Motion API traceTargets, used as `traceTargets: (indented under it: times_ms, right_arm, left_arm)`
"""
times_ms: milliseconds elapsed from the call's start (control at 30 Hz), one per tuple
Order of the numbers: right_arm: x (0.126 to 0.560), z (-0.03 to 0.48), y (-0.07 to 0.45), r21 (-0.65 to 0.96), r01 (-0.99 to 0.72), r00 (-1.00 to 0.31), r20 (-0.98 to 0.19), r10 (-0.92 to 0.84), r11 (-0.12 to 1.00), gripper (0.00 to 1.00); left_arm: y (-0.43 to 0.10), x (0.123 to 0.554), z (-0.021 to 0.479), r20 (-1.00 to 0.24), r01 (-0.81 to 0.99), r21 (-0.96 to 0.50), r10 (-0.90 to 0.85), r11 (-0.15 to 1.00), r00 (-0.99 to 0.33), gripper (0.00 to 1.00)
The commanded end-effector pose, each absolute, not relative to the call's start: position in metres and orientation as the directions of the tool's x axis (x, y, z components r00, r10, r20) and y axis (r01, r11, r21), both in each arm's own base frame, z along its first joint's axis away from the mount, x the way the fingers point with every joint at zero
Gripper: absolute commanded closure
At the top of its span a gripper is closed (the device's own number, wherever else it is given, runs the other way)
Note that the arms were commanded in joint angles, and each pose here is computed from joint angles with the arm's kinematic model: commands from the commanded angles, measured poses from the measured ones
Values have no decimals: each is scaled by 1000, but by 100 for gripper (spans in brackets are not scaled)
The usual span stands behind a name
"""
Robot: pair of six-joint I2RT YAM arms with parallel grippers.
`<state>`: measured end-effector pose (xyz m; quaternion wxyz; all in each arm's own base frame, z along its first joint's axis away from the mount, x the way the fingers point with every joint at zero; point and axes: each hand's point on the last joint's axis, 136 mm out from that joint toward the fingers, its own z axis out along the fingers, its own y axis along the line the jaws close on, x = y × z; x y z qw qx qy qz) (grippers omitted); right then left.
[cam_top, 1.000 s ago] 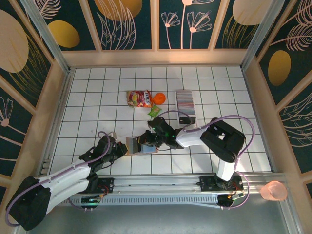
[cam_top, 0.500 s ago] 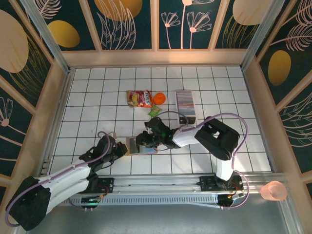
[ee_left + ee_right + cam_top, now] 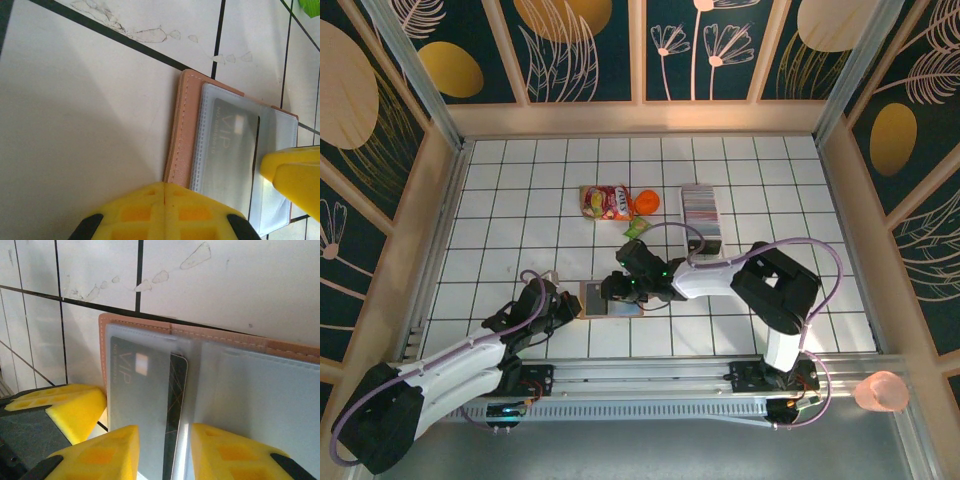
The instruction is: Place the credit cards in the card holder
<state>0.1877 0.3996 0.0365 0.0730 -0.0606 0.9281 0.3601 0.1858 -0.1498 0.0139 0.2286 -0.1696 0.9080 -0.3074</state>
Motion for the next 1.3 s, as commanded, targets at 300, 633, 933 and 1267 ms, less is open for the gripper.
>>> traceTargets:
  times_ms: [300, 633, 933, 1267]
  right_arm:
    - [185, 33, 422, 631, -221, -972, -203, -116, 744, 73]
    - [189, 59, 414, 610, -259, -952, -291, -93, 749, 71]
    - [187, 50, 395, 565, -234, -953, -294, -71, 791, 70]
    - [185, 30, 399, 538, -228, -961, -256, -101, 811, 70]
  left_arm:
    - [-147, 180, 7, -309, -163, -627, -435, 761, -846, 100]
    - [-147, 179, 7, -310, -164, -625, -435, 763, -845, 100]
    - [-146, 178, 5, -308, -164, -624, -434, 764, -847, 100]
    - [-146, 178, 5, -309, -165, -624, -435, 764, -846, 100]
